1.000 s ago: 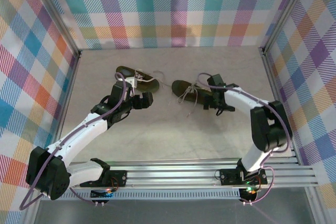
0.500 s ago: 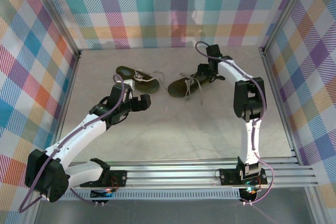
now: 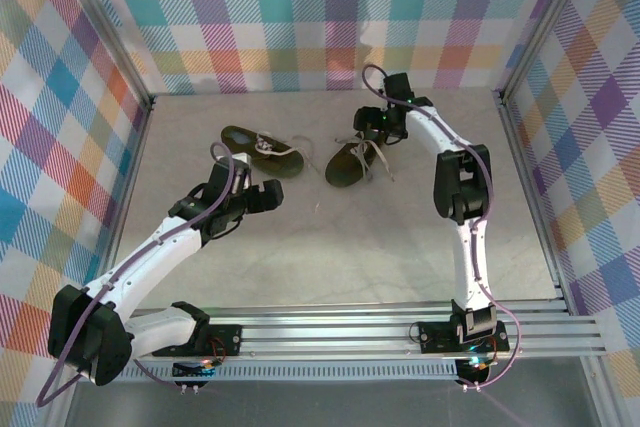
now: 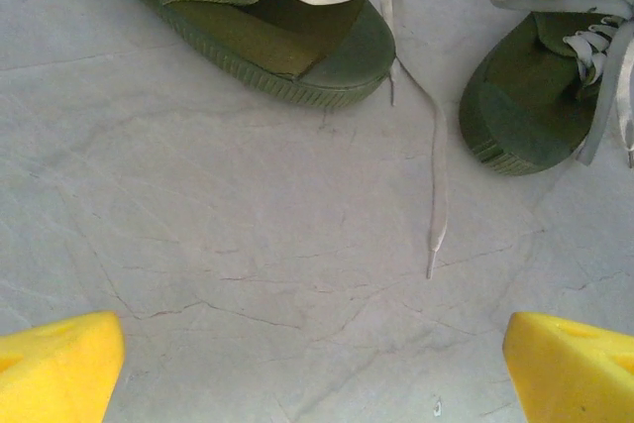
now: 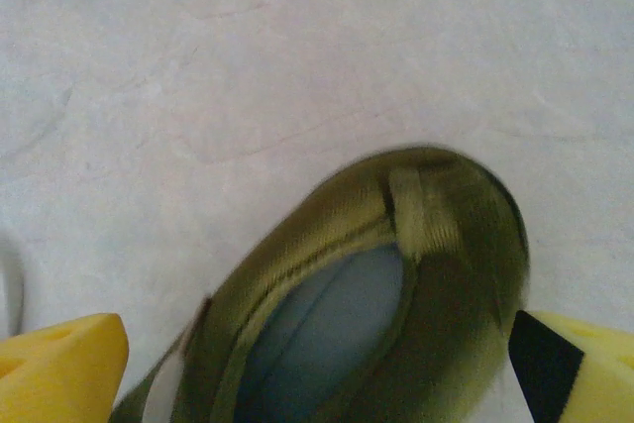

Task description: Tie the shoes

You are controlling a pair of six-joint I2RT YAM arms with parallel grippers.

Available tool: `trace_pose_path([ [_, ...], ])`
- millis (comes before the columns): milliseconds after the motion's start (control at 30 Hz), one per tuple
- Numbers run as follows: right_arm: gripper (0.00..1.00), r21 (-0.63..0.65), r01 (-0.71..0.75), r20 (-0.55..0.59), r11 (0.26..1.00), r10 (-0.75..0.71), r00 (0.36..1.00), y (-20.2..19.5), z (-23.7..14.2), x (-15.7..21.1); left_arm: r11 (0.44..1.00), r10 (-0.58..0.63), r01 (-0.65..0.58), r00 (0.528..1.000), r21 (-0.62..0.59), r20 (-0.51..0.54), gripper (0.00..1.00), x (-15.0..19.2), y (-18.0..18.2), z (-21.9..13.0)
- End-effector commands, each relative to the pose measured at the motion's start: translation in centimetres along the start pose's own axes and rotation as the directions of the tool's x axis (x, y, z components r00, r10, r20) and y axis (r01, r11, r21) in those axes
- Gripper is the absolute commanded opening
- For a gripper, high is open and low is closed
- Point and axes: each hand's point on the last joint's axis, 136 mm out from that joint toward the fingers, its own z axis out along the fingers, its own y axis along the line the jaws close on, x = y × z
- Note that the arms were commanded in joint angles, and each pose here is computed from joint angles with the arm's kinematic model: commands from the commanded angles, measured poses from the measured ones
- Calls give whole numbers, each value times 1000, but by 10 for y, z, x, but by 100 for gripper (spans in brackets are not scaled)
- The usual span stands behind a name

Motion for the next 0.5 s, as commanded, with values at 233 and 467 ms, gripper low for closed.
trace_pose_path([
  [233, 99, -9, -215, 61, 977, 215, 975, 1, -35, -3, 993, -116, 116, 993, -13, 23, 98, -25, 14, 0],
  [467, 99, 9, -295, 17, 955, 295, 955, -8, -10, 7, 976, -209, 210, 977, -55, 34, 99, -26, 39, -4],
])
